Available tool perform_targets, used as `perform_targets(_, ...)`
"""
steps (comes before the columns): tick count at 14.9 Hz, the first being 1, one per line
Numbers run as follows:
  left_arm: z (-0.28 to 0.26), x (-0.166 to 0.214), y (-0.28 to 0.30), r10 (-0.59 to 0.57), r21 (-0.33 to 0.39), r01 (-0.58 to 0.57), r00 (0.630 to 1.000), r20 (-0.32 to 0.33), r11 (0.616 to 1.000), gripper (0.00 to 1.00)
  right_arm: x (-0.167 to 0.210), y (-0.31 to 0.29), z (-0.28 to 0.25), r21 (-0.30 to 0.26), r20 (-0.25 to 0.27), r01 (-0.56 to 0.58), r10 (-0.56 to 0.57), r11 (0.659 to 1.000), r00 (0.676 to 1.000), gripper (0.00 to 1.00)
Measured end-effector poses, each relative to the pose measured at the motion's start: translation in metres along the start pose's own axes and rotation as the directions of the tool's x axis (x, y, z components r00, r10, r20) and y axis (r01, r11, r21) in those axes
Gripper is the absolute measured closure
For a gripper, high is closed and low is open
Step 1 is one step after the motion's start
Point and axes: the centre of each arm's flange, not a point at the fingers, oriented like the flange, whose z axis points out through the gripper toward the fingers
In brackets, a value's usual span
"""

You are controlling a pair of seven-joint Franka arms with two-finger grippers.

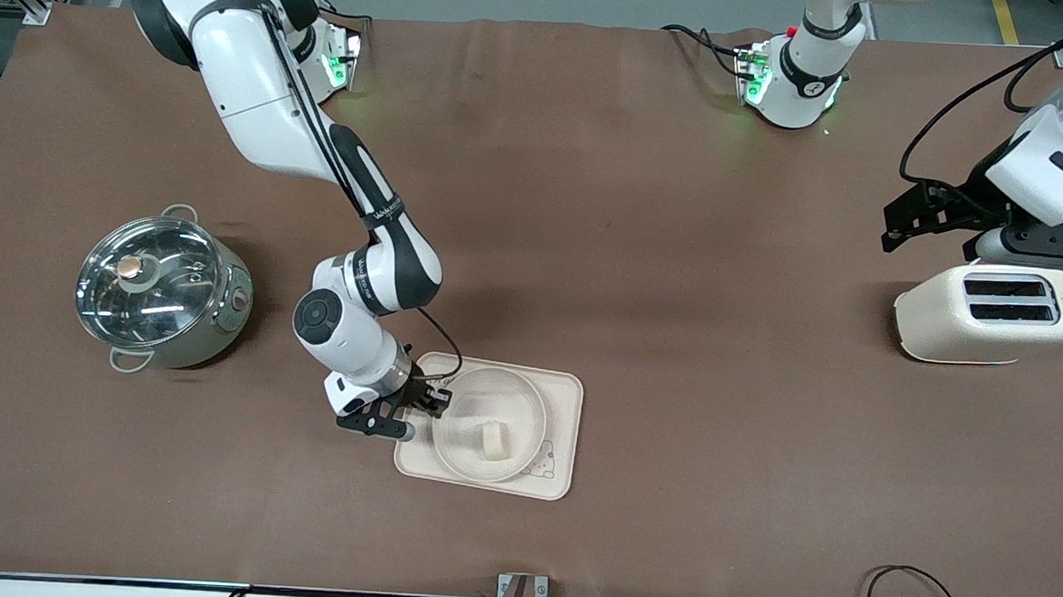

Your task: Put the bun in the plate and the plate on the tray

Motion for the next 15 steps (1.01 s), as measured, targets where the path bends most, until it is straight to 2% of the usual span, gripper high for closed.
perform_targets(4,0.000,0.002,-0.003,0.004,0.030,-0.004,1.000,-0.004,1.000,0.00,-0.002,0.002,-0.003,-0.010,0.023,0.005,-0.005,1.000,1.000,0.96)
perform_targets(6,0.000,0.003,-0.004,0.009,0.031,-0.009,1.000,-0.005,0.999,0.00,-0.001,0.004,-0.002,-0.015,0.027,0.003,-0.003,1.000,1.000,0.93)
perform_targets(7,-0.001,0.003,-0.004,0.012,0.031,-0.012,1.000,-0.007,0.999,0.00,0.000,0.006,-0.002,-0.017,0.027,0.001,0.000,1.000,1.000,0.90)
perform_targets(8,-0.002,0.003,-0.004,0.014,0.031,-0.014,1.000,-0.008,0.999,0.00,0.001,0.009,-0.002,-0.018,0.025,-0.002,0.002,1.000,1.000,0.81)
perform_targets(10,-0.002,0.003,-0.003,0.016,0.032,-0.016,1.000,-0.009,0.999,0.00,0.005,0.013,-0.004,-0.019,0.020,-0.009,0.009,1.000,1.000,0.78)
perform_targets(12,-0.002,0.003,-0.003,0.017,0.032,-0.016,1.000,-0.009,0.999,0.00,0.011,0.017,-0.009,-0.015,0.007,-0.021,0.021,1.000,1.000,0.61)
perform_targets(15,-0.004,0.003,-0.003,0.018,0.032,-0.017,1.000,-0.013,0.999,0.00,0.034,0.028,-0.037,-0.001,-0.036,-0.053,0.053,0.999,0.998,0.30)
